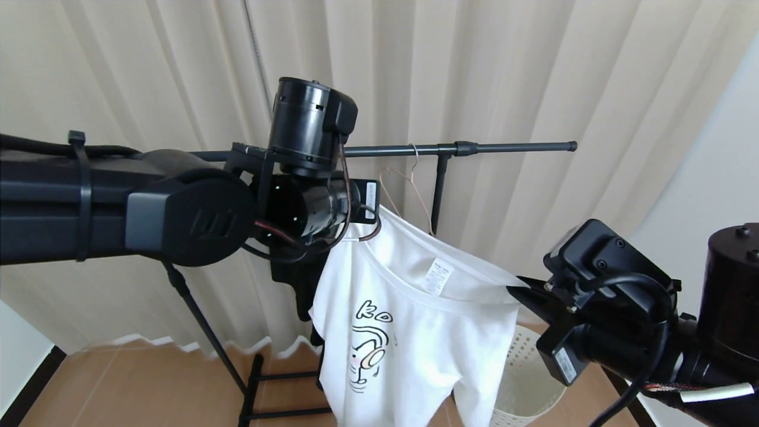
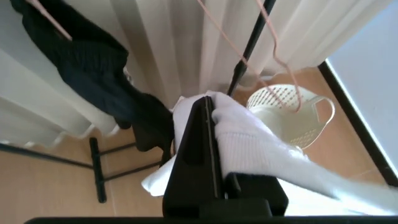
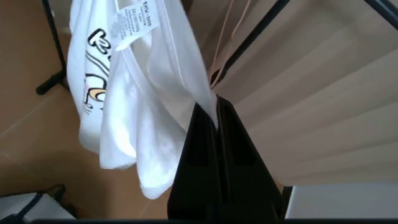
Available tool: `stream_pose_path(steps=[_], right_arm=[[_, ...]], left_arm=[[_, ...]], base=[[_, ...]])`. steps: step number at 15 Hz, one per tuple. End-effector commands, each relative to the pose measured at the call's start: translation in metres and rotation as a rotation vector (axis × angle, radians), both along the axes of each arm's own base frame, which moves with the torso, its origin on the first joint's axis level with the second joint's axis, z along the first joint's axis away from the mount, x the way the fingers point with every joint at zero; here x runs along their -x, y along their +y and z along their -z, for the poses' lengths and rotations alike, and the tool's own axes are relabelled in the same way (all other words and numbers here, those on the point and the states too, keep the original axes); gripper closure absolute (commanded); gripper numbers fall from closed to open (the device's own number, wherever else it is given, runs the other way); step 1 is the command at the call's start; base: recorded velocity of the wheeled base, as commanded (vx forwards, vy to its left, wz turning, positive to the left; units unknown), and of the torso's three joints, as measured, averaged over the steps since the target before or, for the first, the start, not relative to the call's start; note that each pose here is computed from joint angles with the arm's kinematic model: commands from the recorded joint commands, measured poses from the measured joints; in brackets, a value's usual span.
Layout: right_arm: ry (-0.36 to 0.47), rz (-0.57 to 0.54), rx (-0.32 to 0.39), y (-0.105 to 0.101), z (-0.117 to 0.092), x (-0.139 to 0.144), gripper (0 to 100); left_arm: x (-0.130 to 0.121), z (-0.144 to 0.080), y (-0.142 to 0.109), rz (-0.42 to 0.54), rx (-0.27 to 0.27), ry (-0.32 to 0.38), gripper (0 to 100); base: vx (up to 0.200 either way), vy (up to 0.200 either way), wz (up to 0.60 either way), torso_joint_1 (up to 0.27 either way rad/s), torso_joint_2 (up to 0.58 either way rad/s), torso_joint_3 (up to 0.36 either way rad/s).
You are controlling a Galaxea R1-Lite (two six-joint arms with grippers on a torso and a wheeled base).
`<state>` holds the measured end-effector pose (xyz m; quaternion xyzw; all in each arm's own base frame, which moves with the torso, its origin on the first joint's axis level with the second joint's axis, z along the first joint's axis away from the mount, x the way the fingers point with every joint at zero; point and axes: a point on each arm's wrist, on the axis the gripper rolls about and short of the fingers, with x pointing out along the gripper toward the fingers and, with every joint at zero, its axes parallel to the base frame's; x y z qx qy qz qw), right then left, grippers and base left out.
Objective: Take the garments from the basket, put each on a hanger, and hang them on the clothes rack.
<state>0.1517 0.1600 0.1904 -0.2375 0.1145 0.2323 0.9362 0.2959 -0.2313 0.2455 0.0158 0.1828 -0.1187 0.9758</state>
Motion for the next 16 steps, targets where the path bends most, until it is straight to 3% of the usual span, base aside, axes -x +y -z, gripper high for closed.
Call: stream_pose_path(steps=[1, 6, 11, 13, 16], right_arm=[[0.000, -0.063, -0.004, 0.009, 0.000, 0.011, 100], [0.091, -0.134, -0.146, 0.046, 0.000, 0.023, 100], [0.185, -0.126, -0.280, 0.080, 0.001, 0.020, 100], [0.205, -0.109, -0.356, 0.088, -0.006, 0.017, 100], [0.209, -0.105, -0.375, 0.088, -0.008, 0.016, 100]], left_arm=[[-0.017, -0.004, -0.015, 0.006, 0.028, -0.032, 100], [-0.021, -0.017, -0.022, 0.139, 0.104, -0.042, 100], [-0.020, -0.029, -0.024, 0.230, 0.156, -0.055, 100], [-0.020, -0.028, -0.024, 0.248, 0.164, -0.048, 100], [-0.020, -0.029, -0.024, 0.245, 0.172, -0.044, 100]], base=[[0.000, 0.000, 0.00, 0.000, 0.00, 0.000], [0.000, 0.000, 0.00, 0.000, 0.00, 0.000], [0.000, 0.000, 0.00, 0.000, 0.00, 0.000], [0.000, 0.000, 0.00, 0.000, 0.00, 0.000], [0.000, 0.000, 0.00, 0.000, 0.00, 0.000]])
